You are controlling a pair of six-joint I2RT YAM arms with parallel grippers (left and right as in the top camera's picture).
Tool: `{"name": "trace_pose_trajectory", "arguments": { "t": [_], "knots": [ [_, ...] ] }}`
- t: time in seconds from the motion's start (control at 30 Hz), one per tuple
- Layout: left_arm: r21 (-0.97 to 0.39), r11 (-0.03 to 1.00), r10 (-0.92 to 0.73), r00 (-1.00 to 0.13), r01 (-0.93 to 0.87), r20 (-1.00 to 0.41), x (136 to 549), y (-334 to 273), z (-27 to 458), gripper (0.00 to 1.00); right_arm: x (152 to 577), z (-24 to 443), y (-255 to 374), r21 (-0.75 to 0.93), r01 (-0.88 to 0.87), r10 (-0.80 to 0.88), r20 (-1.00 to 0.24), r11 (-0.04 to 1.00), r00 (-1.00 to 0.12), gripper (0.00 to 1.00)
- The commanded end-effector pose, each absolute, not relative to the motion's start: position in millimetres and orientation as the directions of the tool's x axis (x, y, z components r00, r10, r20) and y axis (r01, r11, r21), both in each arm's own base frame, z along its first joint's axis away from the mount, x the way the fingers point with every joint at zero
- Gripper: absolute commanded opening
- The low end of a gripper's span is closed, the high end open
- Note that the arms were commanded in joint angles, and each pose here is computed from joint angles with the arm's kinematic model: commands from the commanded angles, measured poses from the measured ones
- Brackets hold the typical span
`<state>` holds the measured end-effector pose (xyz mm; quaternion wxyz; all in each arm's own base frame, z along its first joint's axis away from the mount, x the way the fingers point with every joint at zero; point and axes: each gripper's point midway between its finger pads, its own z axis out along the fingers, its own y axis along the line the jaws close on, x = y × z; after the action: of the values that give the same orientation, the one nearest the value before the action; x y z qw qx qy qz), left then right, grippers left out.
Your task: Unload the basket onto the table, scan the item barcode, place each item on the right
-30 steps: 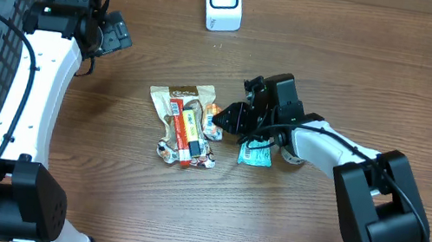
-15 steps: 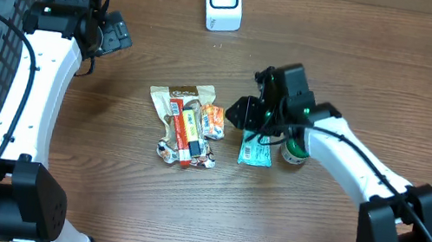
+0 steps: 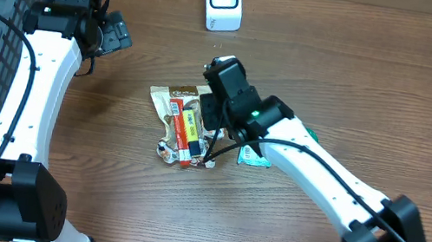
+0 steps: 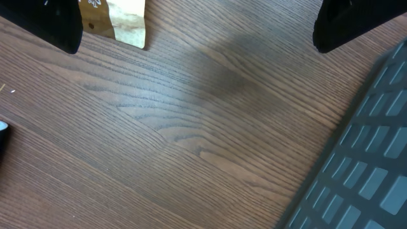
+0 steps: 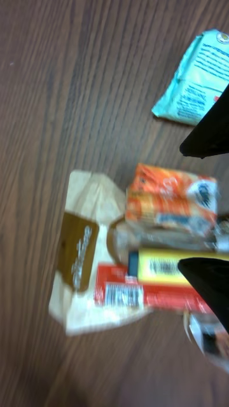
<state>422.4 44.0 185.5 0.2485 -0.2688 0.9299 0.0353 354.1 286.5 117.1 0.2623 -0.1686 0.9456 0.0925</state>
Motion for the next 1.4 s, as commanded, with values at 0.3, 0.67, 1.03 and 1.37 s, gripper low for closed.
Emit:
{"name": "trace_pose_trajectory", "arguments": {
  "t": [0.3,0.67,1.03,1.37],
  "knots": [
    [-0.063,0.861,-0.466,-0.733,-0.505,-0.495,422.7,46.1,191.2,1.00,364.7,55.6,287.7,0.047,-0.329,-0.275,-0.445,0.943,-0.852,0.51],
    [-0.063,0.861,-0.466,-0.733,-0.505,-0.495,422.7,46.1,191.2,1.00,363.1,32.1,291.2,0.060,-0.316,-0.265,-0.408,0.947,-0.874,0.34],
    [-0.063,0.861,-0.466,-0.733,-0.505,-0.495,422.7,46.1,191.2,1.00,370.6,92.2,277.9,0.264,-0.290,-0.162,-0.417,0.920,-0.894,0.04],
    [-0.063,0.861,-0.467,-0.733,-0.505,-0.495,422.7,46.1,191.2,1.00,371.0,117.9,268.4,0.645,-0.210,-0.058,-0.249,0.735,-0.967,0.04]
  ]
}}
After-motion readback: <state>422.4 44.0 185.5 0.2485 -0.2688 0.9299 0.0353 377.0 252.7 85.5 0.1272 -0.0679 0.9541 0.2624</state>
